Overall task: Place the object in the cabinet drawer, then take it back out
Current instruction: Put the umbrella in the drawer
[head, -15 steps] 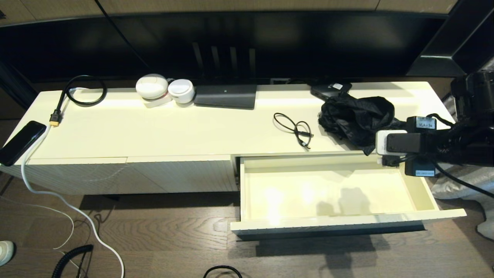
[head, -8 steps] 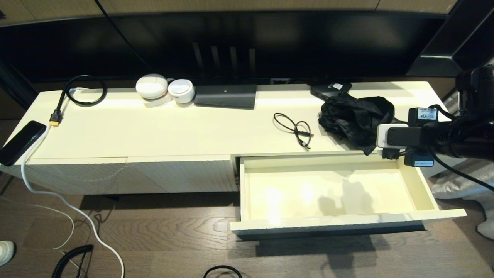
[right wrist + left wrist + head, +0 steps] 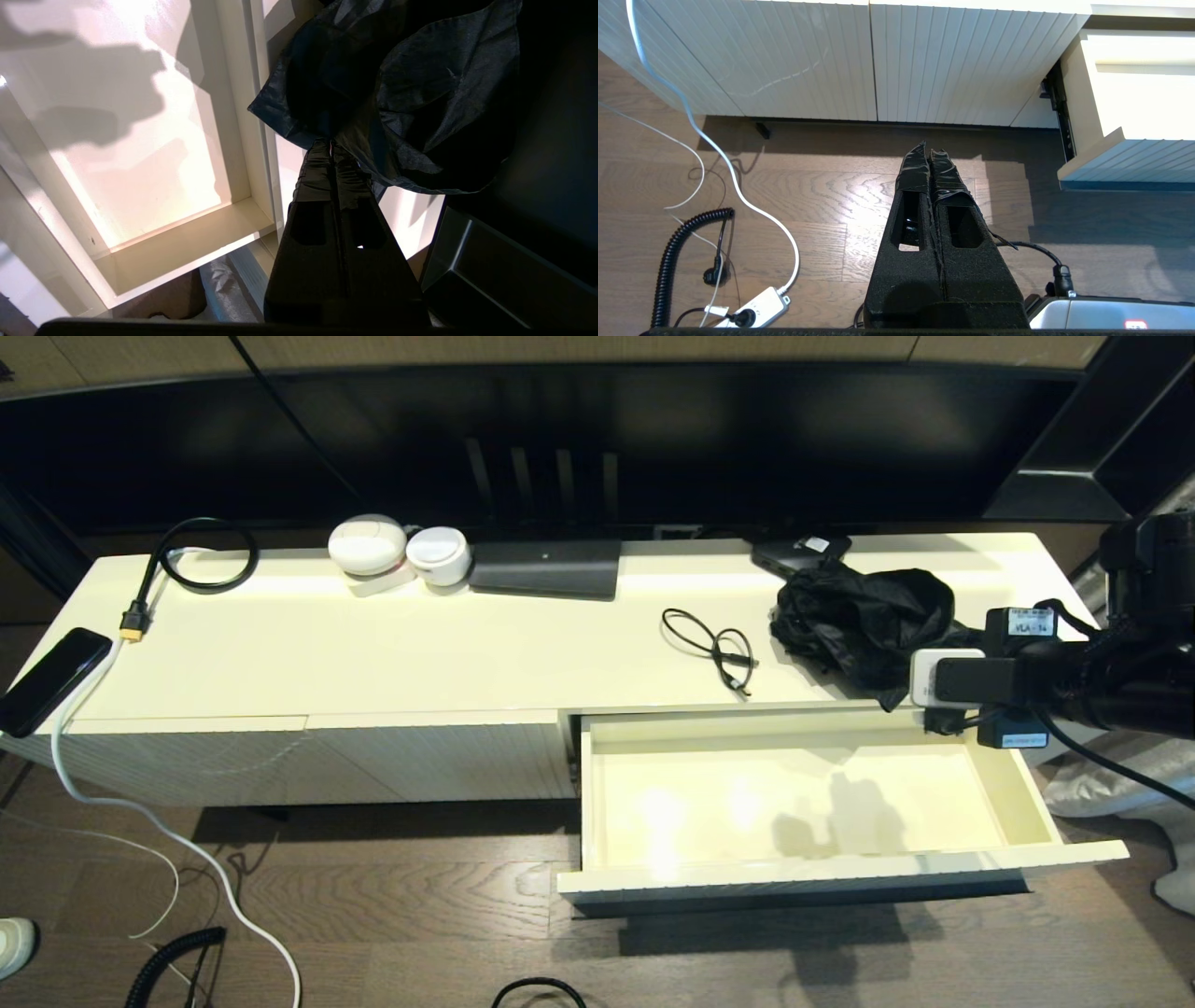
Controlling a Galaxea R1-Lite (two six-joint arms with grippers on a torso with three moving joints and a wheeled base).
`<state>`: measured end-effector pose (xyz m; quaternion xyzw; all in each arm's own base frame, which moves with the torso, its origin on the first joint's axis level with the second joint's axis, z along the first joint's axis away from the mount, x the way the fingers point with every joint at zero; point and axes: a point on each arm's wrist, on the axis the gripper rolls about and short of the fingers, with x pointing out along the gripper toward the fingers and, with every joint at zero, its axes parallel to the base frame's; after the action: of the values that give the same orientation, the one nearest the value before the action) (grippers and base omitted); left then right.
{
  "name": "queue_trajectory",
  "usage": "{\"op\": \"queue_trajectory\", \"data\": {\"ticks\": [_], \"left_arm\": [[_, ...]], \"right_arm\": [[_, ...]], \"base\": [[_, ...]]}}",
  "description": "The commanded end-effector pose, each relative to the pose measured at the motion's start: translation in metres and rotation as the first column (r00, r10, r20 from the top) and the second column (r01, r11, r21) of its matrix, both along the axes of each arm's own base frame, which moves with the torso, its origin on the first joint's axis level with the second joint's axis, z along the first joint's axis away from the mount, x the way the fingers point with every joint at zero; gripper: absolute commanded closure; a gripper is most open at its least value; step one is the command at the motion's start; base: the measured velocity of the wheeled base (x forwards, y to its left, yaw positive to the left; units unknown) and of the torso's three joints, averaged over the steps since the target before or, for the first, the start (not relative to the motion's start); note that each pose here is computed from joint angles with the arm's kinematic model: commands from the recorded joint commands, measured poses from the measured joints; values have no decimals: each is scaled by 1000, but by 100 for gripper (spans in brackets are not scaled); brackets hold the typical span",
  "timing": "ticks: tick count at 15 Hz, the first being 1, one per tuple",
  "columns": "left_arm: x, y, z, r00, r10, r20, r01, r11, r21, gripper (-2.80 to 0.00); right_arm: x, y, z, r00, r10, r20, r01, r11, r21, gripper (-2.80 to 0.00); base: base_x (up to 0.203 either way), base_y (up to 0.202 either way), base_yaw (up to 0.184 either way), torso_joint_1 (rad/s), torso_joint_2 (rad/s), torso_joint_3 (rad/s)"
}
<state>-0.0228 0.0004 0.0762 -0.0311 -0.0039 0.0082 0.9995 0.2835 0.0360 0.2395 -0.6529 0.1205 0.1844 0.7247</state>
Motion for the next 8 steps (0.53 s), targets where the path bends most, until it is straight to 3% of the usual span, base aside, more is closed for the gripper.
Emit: {"op": "queue_trajectory", "data": {"ticks": [1,2,8], "left_arm": [[0,0,0,1000,1,0,-1,1000,-1,0],[0,0,0,1000,2,-1,-2,1000,-1,0],[0,0,0,1000,1,0,-1,1000,-1,0]], "right_arm": [[-6,0,3,1000,8,13,-8,1000,-2,0],[-8,-1,3,1000,14,10,-14,1000,0,-280],[6,0,2,1000,10,10,-10,1000,6,-280]], "base": [[0,0,0,0,0,0],[0,0,0,0,0,0],[0,0,0,0,0,0]]}}
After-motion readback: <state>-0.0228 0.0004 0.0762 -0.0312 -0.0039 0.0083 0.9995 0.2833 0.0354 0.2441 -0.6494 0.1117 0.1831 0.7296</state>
